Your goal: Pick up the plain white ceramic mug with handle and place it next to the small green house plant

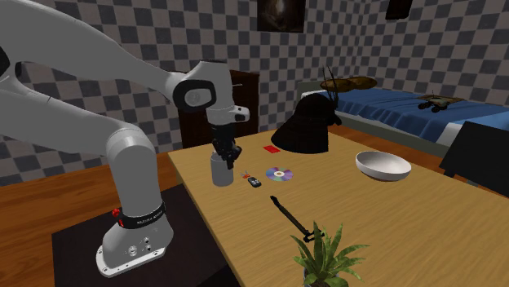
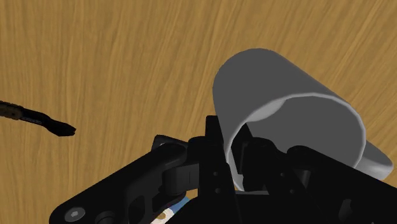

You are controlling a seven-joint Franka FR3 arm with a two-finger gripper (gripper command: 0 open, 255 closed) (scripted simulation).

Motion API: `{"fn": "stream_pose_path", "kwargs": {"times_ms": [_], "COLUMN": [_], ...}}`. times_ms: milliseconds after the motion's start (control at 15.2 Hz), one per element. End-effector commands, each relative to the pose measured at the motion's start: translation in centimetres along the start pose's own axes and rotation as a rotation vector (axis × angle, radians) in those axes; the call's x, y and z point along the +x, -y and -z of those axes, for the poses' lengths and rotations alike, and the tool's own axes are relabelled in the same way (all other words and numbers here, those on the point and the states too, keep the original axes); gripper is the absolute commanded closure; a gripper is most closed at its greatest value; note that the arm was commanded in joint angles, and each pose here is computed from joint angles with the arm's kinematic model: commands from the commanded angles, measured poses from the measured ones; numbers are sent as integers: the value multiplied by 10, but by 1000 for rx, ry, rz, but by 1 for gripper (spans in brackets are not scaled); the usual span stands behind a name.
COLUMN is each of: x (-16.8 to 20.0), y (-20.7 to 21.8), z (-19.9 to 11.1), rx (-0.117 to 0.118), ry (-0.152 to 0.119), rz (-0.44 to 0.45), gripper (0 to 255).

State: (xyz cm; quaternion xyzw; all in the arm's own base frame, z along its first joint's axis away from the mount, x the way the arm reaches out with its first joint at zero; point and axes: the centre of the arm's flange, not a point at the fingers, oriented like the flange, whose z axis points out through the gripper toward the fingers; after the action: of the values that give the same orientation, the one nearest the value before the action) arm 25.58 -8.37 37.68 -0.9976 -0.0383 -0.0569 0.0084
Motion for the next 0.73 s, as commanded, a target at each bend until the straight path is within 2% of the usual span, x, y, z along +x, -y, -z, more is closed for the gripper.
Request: {"fn": "stream_pose_path", "kwargs": {"times_ms": [0, 660], "x": [1, 7], "y": [0, 1], "z": [10, 63], "rx": [0, 0], "ry": [0, 0], "rz": [0, 0], "gripper": [255, 255]}}
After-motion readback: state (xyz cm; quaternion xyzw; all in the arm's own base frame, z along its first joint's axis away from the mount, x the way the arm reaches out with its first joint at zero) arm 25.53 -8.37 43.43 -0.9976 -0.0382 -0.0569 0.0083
